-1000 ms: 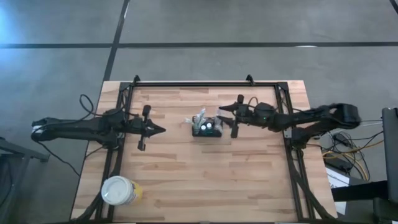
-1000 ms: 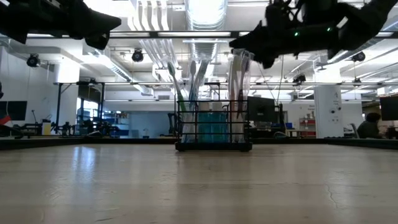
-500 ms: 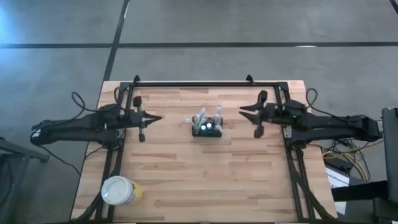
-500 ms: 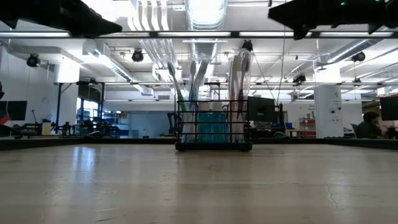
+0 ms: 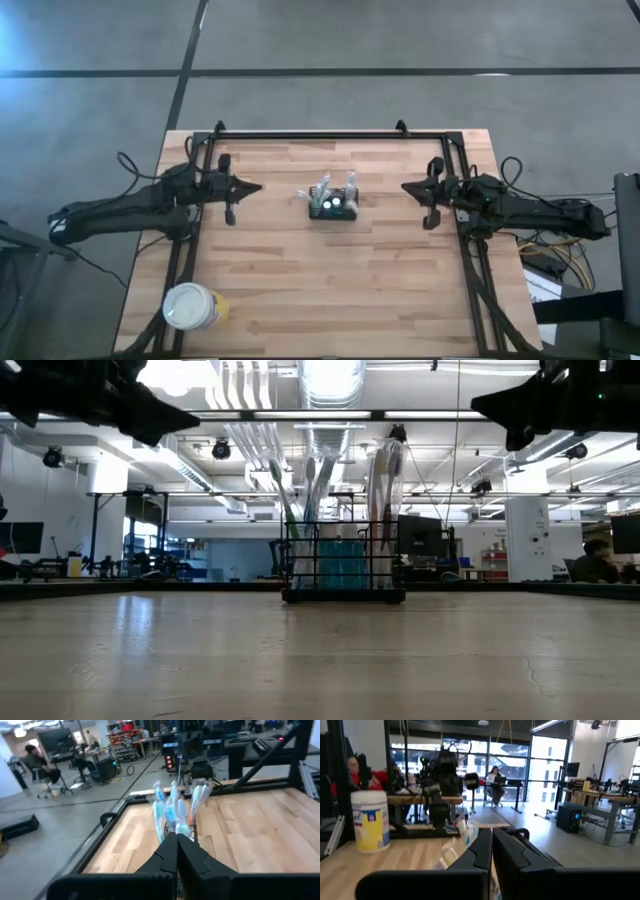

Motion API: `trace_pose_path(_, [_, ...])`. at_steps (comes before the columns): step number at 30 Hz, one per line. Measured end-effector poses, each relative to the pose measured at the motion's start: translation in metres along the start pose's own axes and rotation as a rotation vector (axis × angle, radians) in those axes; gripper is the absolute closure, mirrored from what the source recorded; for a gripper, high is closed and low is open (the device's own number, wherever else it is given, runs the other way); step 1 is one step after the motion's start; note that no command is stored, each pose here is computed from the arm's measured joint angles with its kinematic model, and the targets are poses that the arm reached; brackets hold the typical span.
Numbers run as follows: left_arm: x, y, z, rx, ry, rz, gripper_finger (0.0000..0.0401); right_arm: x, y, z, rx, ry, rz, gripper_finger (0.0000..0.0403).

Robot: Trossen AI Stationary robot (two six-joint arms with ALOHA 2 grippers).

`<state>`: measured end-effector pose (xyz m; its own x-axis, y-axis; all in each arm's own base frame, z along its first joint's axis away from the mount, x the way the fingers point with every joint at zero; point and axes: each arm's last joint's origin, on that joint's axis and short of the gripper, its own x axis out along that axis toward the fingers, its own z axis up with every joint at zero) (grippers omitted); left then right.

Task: Pick & Place toothbrushing station
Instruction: Return to Home Position

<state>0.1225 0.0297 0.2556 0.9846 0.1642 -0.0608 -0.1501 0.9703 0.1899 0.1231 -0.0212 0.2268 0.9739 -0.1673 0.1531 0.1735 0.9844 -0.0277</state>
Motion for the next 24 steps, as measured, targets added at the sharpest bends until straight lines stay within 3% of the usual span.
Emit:
trace_pose_path(7, [-0.008, 0.003, -0.011, -0.061, -0.034, 0.049, 0.04, -0.014, 0.0, -0.001, 0.033, -0.022, 0.0, 0.0394])
trace_pose_path(14, [-0.021, -0.002, -0.021, -0.13, -0.112, -0.015, 0.04, -0.031, 0.0, -0.001, 0.061, -0.1, 0.005, 0.0394])
trace_pose_path(24, [-0.026, -0.012, -0.062, -0.202, -0.137, -0.035, 0.04, -0.036, 0.002, -0.031, 0.119, -0.107, 0.042, 0.0394])
